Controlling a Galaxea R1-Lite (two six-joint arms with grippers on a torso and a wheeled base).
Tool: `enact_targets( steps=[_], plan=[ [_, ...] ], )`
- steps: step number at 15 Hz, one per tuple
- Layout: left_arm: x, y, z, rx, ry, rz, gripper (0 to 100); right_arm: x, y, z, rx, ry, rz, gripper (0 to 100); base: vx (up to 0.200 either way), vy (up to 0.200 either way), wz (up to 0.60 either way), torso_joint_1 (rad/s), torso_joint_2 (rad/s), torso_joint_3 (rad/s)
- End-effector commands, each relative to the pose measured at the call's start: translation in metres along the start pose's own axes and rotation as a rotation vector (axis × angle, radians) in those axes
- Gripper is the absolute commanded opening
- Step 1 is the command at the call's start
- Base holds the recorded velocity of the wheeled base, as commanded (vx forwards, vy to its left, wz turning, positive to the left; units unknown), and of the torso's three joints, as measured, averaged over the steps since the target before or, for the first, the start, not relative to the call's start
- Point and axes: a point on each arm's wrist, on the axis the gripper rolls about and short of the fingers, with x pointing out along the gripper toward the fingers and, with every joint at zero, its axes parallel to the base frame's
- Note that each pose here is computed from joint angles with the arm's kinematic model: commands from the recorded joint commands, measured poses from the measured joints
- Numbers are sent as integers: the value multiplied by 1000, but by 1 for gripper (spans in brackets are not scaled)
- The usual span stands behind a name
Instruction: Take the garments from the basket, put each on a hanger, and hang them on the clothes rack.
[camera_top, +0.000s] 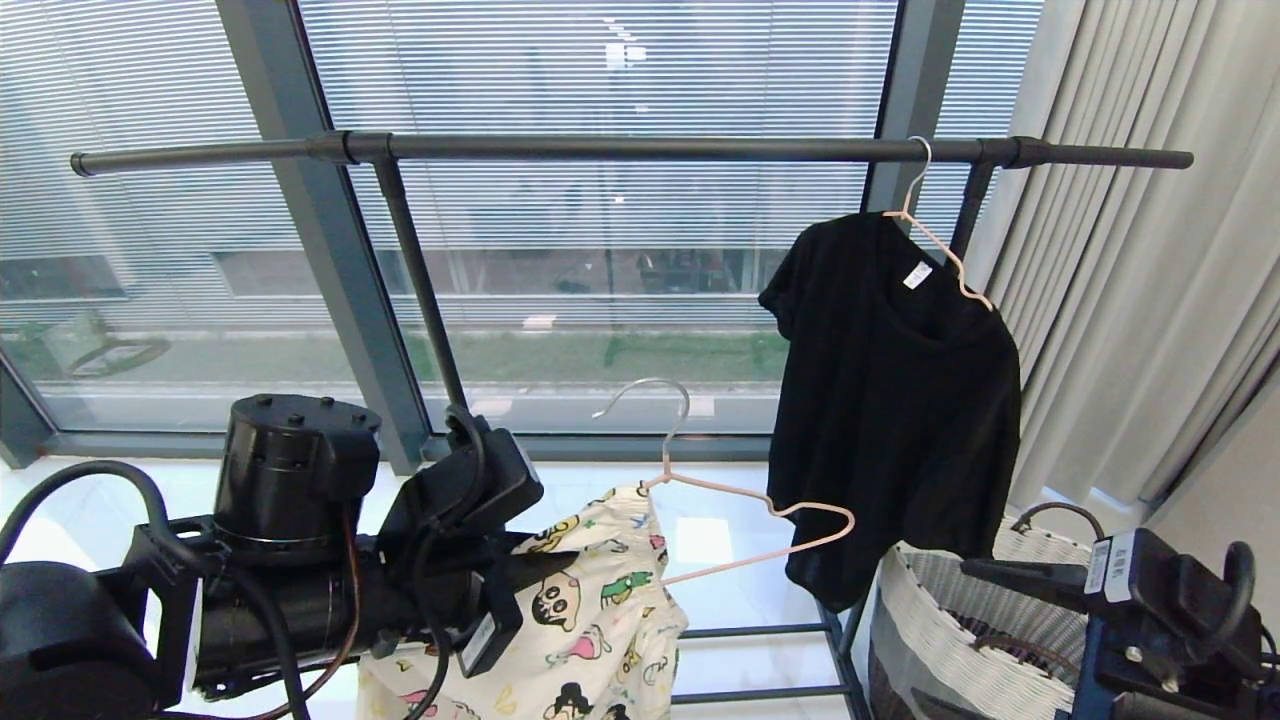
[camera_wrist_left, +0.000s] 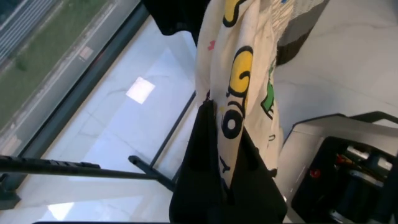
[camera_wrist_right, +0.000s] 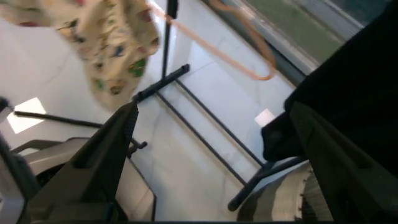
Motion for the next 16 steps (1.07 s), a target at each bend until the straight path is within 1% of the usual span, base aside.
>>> enact_targets(
  steps=[1, 3, 4, 5, 7, 8, 10, 11, 12, 14, 15, 16],
  plan=[
    [10, 3, -2, -8, 25, -5, 0, 11, -2, -3, 17, 41, 12, 100, 0, 0, 0, 0, 0, 0],
    [16, 8, 0, -17, 27, 4, 0, 10, -8, -9, 44, 94, -16, 100, 0, 0, 0, 0, 0, 0],
    [17, 11, 5, -27, 9, 13, 0, 10, -10, -10, 59, 107, -22, 100, 0, 0, 0, 0, 0, 0],
    [17, 14, 11, -21, -9, 20, 0, 13, -10, -11, 97, 115, -19, 100, 0, 0, 0, 0, 0, 0],
    [17, 18, 24, -4, -52, 28, 0, 24, -11, -8, 198, 120, 10, 100, 0, 0, 0, 0, 0, 0],
    [14, 16, 28, 5, -68, 30, 0, 30, -12, -6, 262, 102, 11, 100, 0, 0, 0, 0, 0, 0],
    [4, 15, 34, 16, -98, 47, 0, 46, -12, -2, 383, 40, 20, 100, 0, 0, 0, 0, 0, 0],
    [-3, 14, 37, 23, -116, 56, 0, 59, -15, -1, 421, 21, 21, 100, 0, 0, 0, 0, 0, 0],
    [-8, 12, 37, 26, -126, 59, 0, 73, -17, -3, 436, 12, 24, 100, 0, 0, 0, 0, 0, 0],
    [-15, 11, 40, 34, -145, 67, 0, 102, -16, -8, 437, -30, 49, 100, 0, 0, 0, 0, 0, 0],
    [-16, 10, 41, 35, -148, 67, 0, 109, -16, -8, 440, -40, 53, 100, 0, 0, 0, 0, 0, 0],
    [-19, 9, 43, 42, -160, 67, 0, 132, -16, -7, 448, -78, 66, 100, 0, 0, 0, 0, 0, 0]
  ],
)
